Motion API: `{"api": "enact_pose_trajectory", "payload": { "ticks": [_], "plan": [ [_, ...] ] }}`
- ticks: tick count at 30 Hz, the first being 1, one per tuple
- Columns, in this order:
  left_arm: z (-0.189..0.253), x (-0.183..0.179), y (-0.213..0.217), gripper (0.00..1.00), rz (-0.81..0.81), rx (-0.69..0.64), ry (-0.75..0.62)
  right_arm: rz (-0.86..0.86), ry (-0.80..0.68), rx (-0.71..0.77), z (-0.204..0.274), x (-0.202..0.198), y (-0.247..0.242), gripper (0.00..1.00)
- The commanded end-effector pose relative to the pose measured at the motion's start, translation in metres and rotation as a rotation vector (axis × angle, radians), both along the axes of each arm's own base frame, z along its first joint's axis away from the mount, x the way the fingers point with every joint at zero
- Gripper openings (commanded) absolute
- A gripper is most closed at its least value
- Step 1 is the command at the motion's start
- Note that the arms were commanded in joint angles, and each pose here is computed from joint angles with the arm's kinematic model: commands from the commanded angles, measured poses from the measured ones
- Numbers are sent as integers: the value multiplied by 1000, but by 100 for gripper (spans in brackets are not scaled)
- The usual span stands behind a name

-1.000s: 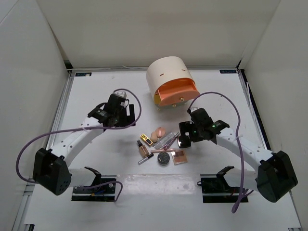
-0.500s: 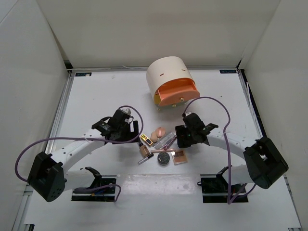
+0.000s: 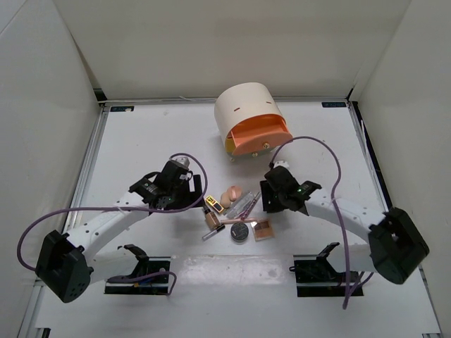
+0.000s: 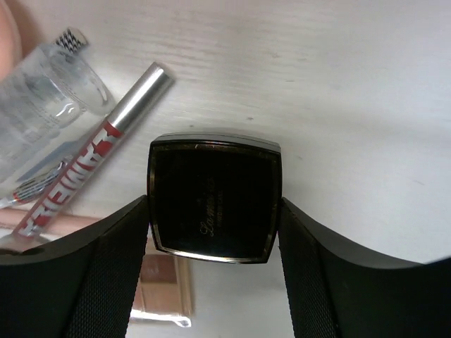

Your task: Organize the makeup

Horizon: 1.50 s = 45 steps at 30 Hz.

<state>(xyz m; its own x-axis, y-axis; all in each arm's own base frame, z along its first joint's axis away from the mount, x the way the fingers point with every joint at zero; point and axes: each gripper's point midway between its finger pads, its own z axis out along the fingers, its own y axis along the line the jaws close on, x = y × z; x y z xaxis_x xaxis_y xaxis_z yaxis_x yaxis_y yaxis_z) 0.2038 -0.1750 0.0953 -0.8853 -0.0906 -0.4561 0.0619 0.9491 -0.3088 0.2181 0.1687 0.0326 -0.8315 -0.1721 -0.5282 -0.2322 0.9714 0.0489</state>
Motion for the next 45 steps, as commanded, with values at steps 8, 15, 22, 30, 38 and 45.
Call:
{"api": "enact_pose_trajectory", "payload": {
  "ticks": [8, 15, 22, 30, 38, 45],
  "plan": [
    [40, 26, -5, 98, -11, -8, -140, -176, -435, -33, 189, 44, -47, 28],
    [43, 35, -5, 98, -10, 17, -160, -150, -729, -1, 300, 107, -16, 28],
    [46, 37, 4, 98, 24, 16, -172, -34, -836, 82, 329, 170, 38, 31],
    [46, 36, 14, 98, 47, 23, -170, -2, -748, 144, 292, 193, 48, 34],
    [47, 37, 12, 98, 36, 21, -166, 48, -713, 162, 273, 183, 48, 64],
    [50, 38, 10, 98, 13, 24, -174, 69, -731, 151, 287, 184, 47, 94]
  ]
}}
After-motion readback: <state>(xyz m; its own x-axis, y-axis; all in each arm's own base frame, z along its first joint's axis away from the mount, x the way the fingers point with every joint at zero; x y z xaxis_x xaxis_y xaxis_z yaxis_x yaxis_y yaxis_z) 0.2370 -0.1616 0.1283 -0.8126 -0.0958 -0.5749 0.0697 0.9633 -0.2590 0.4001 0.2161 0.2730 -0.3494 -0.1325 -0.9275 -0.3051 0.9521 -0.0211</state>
